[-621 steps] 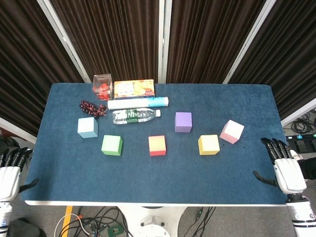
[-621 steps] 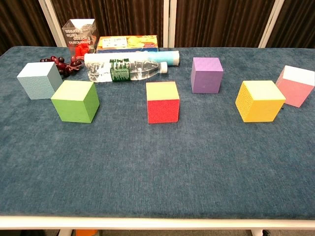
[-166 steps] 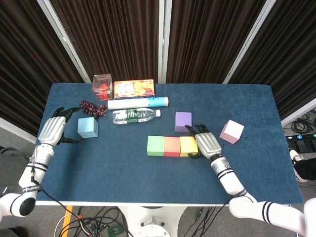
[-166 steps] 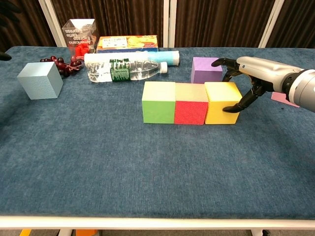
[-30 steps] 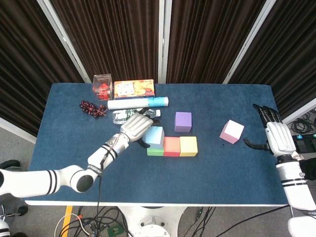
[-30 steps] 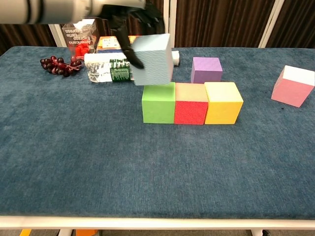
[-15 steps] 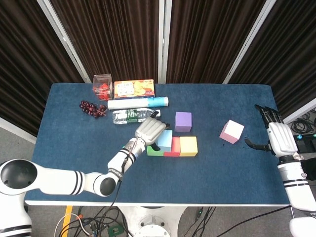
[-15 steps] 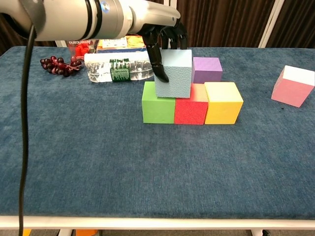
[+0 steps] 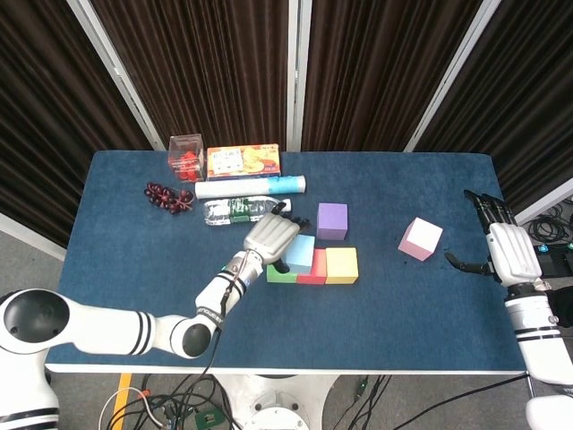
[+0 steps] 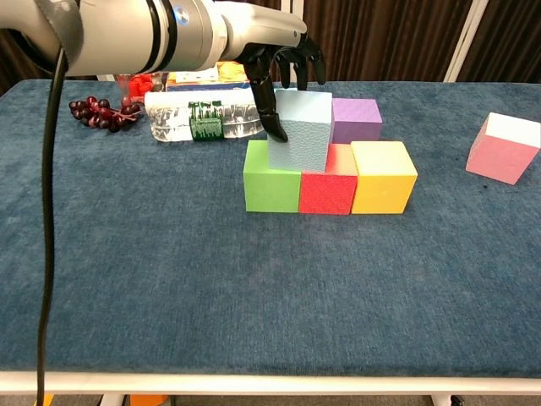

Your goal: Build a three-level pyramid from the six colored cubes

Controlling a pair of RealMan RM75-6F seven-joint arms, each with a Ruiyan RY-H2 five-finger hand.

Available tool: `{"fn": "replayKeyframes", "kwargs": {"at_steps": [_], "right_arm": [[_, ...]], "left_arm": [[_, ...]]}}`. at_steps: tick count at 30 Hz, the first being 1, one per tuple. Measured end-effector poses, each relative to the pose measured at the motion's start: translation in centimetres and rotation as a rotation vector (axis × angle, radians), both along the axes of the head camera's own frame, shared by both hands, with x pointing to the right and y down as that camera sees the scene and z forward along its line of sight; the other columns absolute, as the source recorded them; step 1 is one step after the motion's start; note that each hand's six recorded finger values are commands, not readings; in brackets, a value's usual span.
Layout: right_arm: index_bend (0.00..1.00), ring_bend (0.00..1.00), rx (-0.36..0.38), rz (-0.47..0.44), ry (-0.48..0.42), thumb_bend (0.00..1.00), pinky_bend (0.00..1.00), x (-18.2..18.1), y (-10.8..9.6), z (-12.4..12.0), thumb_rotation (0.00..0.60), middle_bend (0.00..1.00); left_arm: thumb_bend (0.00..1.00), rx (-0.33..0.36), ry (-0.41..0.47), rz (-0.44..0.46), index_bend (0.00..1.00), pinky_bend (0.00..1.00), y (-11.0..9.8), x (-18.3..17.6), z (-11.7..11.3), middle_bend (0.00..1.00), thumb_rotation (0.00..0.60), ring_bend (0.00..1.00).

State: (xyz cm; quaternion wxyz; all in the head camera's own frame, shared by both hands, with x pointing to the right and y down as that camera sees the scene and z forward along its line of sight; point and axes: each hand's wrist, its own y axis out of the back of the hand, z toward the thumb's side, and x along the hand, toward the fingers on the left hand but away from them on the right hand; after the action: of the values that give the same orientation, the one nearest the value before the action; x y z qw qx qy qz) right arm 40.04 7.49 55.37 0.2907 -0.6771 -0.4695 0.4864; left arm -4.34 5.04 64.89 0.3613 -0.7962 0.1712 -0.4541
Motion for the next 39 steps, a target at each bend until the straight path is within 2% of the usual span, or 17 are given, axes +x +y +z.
{"fn": "replayKeyframes", "kwargs": {"at_steps": [4,11,18,33,39], "right_arm": [[0.00,0.00,0.004,0.002,-0.008,0.09,0.00,0.0,0.0,0.0,0.600,0.10],[0.00,0.00,0.008,0.001,-0.016,0.09,0.00,-0.1,0.1,-0.1,0.600,0.10],[0.00,0.00,0.008,0.002,-0.014,0.09,0.00,-0.1,0.2,-0.1,0.600,0.10],[0.00,0.00,0.005,0.006,-0.011,0.09,0.00,-0.2,0.2,0.1,0.600,0.10],[0.00,0.00,0.005,0.006,-0.009,0.09,0.00,-0.3,0.1,0.2,0.600,0.10]], "left_arm": [[0.06,-0.017,0.031,0.003,0.17,0.07,0.2,0.0,-0.4,0.15,0.600,0.13],[0.06,-0.026,0.113,0.051,0.17,0.06,0.1,-0.3,-1.3,0.16,0.600,0.13],[0.06,-0.026,0.168,0.105,0.22,0.06,-0.4,-0.9,-0.8,0.20,0.600,0.13],[0.07,0.024,0.137,0.193,0.26,0.06,-0.5,-1.2,1.2,0.27,0.600,0.13],[0.08,0.028,0.141,0.175,0.29,0.06,-0.6,-1.0,1.6,0.38,0.600,0.16]]}}
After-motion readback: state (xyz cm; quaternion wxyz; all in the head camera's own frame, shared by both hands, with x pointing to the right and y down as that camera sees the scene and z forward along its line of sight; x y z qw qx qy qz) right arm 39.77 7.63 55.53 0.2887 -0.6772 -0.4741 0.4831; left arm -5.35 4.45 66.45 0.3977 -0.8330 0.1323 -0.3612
